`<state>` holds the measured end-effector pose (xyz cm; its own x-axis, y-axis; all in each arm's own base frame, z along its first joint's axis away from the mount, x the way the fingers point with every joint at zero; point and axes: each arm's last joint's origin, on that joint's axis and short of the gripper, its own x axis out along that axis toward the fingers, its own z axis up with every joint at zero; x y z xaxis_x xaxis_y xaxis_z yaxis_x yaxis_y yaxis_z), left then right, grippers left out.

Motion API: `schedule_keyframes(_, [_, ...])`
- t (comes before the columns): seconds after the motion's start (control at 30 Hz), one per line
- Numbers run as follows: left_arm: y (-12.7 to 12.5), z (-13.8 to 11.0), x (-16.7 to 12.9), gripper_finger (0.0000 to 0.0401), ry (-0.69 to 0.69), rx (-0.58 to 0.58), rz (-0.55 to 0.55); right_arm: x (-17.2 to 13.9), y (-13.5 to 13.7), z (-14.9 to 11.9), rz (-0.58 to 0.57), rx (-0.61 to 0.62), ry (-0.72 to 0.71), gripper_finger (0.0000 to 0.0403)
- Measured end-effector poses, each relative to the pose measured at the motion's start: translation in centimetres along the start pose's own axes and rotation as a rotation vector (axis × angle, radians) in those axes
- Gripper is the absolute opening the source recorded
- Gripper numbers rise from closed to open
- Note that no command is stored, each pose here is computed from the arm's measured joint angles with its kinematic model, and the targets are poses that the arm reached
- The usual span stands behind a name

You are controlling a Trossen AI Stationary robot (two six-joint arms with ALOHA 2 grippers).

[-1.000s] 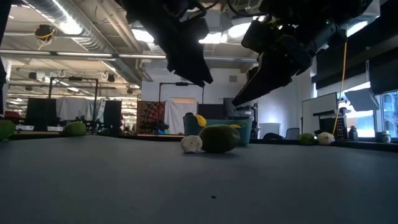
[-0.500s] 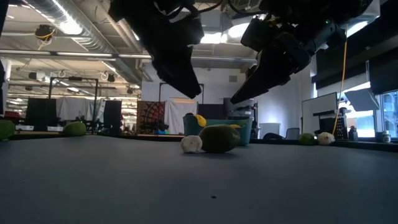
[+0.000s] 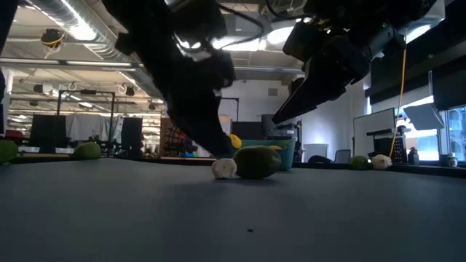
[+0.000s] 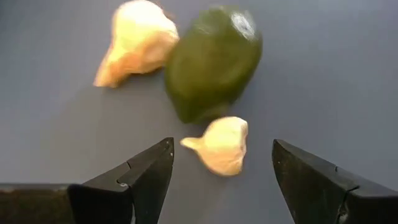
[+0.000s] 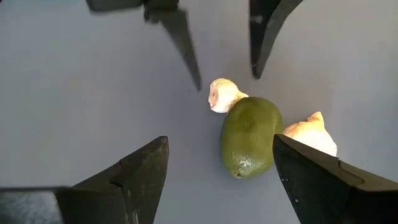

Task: Sort produce into baskets
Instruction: Put the white garlic into the blue bin

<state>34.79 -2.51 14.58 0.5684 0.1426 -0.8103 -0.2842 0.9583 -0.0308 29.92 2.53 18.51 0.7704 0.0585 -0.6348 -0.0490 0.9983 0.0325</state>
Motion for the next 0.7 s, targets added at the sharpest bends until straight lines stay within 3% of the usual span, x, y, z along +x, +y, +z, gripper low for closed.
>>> schedule_keyframes(0.43, [-0.4,-0.5,2.0,0.0262,-0.009,-0.03,-0.004,0.0,0.0,0.0,0.0,-0.001,-0.001,0.0287])
schedule_keyframes(0.7, [-0.4,-0.4,2.0,0.0192,-0.018,-0.005,-0.007,0.0,0.0,0.0,0.0,-0.001,-0.001,0.0287])
